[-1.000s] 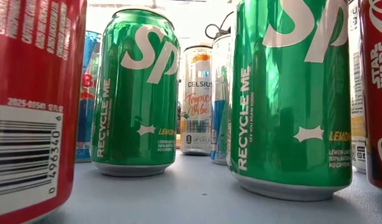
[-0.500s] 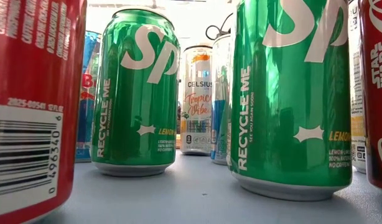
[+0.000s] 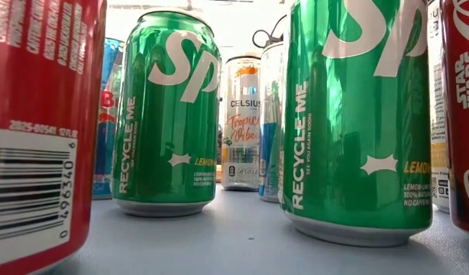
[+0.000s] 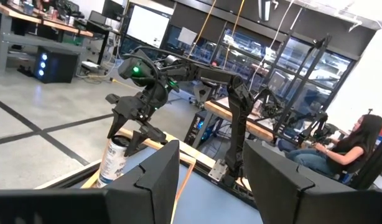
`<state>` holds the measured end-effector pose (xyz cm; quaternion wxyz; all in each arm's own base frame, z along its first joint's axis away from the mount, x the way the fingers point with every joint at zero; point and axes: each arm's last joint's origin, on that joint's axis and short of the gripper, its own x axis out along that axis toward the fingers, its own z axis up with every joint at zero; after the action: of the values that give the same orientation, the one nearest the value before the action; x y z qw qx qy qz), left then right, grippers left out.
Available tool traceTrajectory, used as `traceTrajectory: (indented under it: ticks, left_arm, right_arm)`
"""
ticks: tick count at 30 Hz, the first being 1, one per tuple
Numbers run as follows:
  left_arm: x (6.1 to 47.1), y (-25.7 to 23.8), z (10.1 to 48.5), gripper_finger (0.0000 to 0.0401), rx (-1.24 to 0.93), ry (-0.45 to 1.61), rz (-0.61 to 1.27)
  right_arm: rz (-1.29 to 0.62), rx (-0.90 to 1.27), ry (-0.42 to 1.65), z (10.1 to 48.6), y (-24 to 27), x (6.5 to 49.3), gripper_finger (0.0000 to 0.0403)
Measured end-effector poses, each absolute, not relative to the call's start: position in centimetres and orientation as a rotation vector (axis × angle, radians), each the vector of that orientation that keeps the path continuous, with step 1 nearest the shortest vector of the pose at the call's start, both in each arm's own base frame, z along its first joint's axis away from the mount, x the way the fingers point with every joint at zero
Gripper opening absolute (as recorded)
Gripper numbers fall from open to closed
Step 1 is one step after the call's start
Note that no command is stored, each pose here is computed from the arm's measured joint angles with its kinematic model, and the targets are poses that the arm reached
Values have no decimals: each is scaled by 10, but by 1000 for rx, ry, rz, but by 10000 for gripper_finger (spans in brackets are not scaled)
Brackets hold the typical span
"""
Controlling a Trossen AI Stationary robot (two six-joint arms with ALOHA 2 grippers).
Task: Place canned beverage on shelf
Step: Put the white-blue soda can on the shelf aligned with the other white-blue soda can
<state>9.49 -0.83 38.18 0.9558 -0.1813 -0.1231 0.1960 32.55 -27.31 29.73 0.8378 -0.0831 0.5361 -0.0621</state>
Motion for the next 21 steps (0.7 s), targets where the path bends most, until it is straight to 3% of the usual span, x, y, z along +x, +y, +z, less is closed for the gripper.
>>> traceTrajectory:
  ticks: [10,15,21]
  left_arm:
    - [95,-8,382,165,-360,-249,399]
    - [95,-8,382,165,-360,-248,399]
    - [95,-8,382,165,-360,-248,398]
  right_arm:
    - [-222,-270,968,382,-250,314,234]
    - [-121,-254,848,430,-198,305,235]
    - [43,-218,866,440,-123,316,235]
